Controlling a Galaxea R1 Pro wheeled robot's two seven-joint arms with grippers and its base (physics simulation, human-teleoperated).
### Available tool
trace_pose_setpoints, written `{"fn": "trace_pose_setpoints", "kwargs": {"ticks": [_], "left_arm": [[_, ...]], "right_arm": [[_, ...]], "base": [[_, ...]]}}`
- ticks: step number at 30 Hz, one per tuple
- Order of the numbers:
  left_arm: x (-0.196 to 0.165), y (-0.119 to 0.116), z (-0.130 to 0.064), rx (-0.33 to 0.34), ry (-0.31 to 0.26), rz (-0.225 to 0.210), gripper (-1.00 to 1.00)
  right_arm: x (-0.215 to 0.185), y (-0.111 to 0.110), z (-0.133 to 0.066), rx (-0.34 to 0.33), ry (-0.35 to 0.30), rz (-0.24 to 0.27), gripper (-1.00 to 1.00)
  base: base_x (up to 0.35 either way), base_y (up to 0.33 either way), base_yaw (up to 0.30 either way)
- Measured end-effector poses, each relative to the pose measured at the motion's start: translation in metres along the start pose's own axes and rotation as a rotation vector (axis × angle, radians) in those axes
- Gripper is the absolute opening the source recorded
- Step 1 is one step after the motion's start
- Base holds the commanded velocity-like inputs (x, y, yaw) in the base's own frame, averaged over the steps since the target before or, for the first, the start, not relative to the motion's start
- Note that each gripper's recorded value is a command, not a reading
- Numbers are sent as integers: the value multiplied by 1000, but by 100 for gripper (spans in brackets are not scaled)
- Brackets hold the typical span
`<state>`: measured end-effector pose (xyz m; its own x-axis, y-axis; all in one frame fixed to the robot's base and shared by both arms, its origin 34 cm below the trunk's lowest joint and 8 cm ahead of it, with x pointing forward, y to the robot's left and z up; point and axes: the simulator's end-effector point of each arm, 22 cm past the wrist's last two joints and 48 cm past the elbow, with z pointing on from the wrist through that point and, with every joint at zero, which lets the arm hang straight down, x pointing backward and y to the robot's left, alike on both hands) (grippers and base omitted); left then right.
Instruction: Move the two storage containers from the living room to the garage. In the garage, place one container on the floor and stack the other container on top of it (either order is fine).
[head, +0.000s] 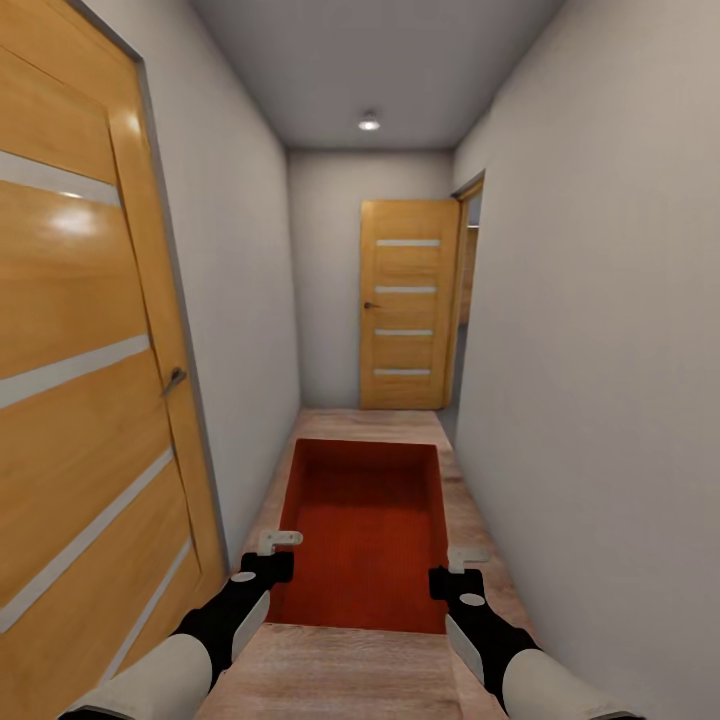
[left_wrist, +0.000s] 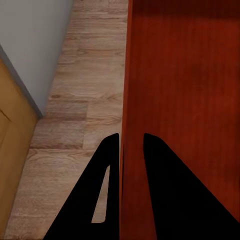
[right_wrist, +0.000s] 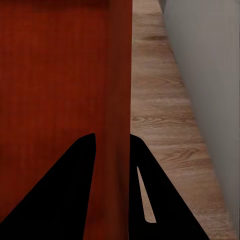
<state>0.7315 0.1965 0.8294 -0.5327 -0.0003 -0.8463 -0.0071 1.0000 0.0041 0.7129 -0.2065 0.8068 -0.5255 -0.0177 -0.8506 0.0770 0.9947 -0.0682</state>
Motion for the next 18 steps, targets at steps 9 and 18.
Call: {"fn": "trace_pose_setpoints", "kwargs": {"ticks": [9,18], "left_arm": [[0,0,0,0,0,0,-100],[0,0,0,0,0,0,-100]], "right_arm": [[0,0,0,0,0,0,-100],[0,0,0,0,0,0,-100]], "base": [[324,0,0],[324,0,0]]}}
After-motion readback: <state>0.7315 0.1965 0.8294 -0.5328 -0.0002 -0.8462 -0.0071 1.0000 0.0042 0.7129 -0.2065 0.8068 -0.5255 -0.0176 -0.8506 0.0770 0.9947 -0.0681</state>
